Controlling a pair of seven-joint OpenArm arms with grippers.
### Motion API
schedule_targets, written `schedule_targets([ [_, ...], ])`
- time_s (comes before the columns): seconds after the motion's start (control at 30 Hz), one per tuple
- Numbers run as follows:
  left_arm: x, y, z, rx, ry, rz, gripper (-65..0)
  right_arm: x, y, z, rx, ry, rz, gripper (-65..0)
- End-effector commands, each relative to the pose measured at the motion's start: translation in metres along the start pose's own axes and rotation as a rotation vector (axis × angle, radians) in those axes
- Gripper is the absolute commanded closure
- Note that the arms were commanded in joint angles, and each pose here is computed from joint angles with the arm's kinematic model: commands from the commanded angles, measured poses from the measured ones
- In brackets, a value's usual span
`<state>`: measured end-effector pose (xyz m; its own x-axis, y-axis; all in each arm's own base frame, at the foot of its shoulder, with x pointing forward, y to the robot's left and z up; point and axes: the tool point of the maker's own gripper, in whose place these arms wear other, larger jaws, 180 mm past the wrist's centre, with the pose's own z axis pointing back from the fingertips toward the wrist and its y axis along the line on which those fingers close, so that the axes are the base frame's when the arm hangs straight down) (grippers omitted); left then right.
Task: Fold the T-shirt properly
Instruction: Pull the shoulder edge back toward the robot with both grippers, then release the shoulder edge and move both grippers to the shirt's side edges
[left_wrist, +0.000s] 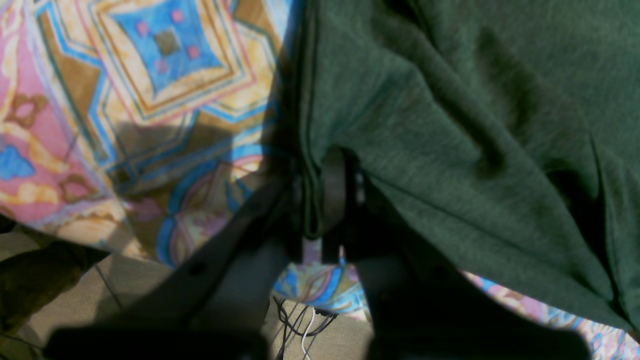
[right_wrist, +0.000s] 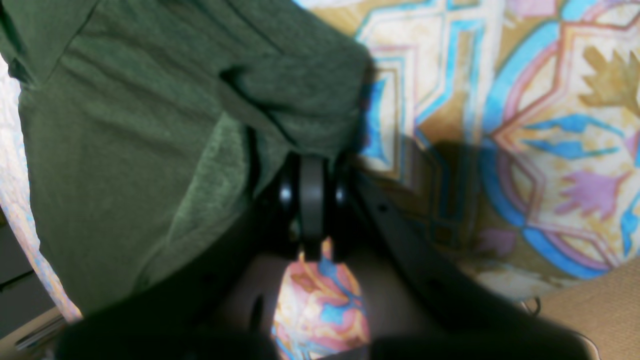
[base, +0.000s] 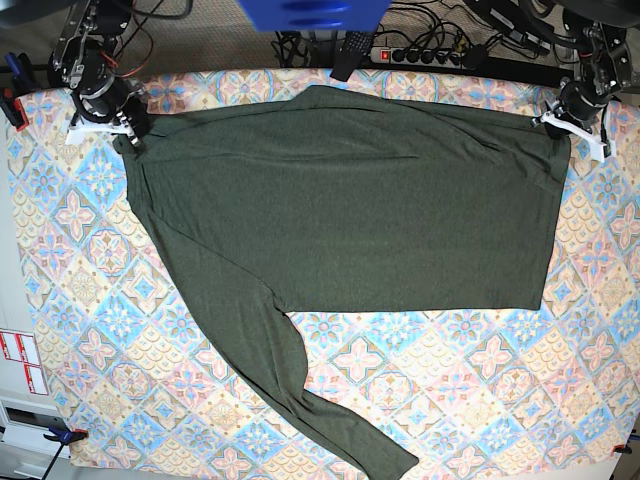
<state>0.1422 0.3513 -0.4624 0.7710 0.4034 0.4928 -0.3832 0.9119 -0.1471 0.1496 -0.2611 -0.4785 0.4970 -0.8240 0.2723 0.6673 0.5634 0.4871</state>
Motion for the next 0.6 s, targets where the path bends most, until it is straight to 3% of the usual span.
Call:
schedule_targets([
  [0.0, 0.013, 0.006, 0.005, 0.014, -0.03, -0.023, -11.2, 0.009, -0.002, 0.004, -0.009, -0.024, 0.019, -3.8],
  [0.07, 0.013, 0.006, 0.005, 0.015, -0.029, -0.023, -18.4, 0.009, -0.002, 0.004, -0.01, -0.025, 0.018, -8.1],
  [0.13, 0.013, 0.006, 0.005, 0.015, -0.03, -0.021, -21.1, 0.009, -0.003, 0.005, -0.011, -0.025, 0.018, -12.2],
  [0.37, 0.008, 0.011, 0.008, 0.024, -0.022, -0.017, -21.6, 0.014, -0.02, 0.016, -0.041, -0.01, -0.05, -19.7],
  [0.57, 0.012, 0.007, 0.012, 0.017, -0.035, -0.032, -21.7, 0.018, -0.026, 0.021, -0.052, -0.022, -0.066, -21.8],
])
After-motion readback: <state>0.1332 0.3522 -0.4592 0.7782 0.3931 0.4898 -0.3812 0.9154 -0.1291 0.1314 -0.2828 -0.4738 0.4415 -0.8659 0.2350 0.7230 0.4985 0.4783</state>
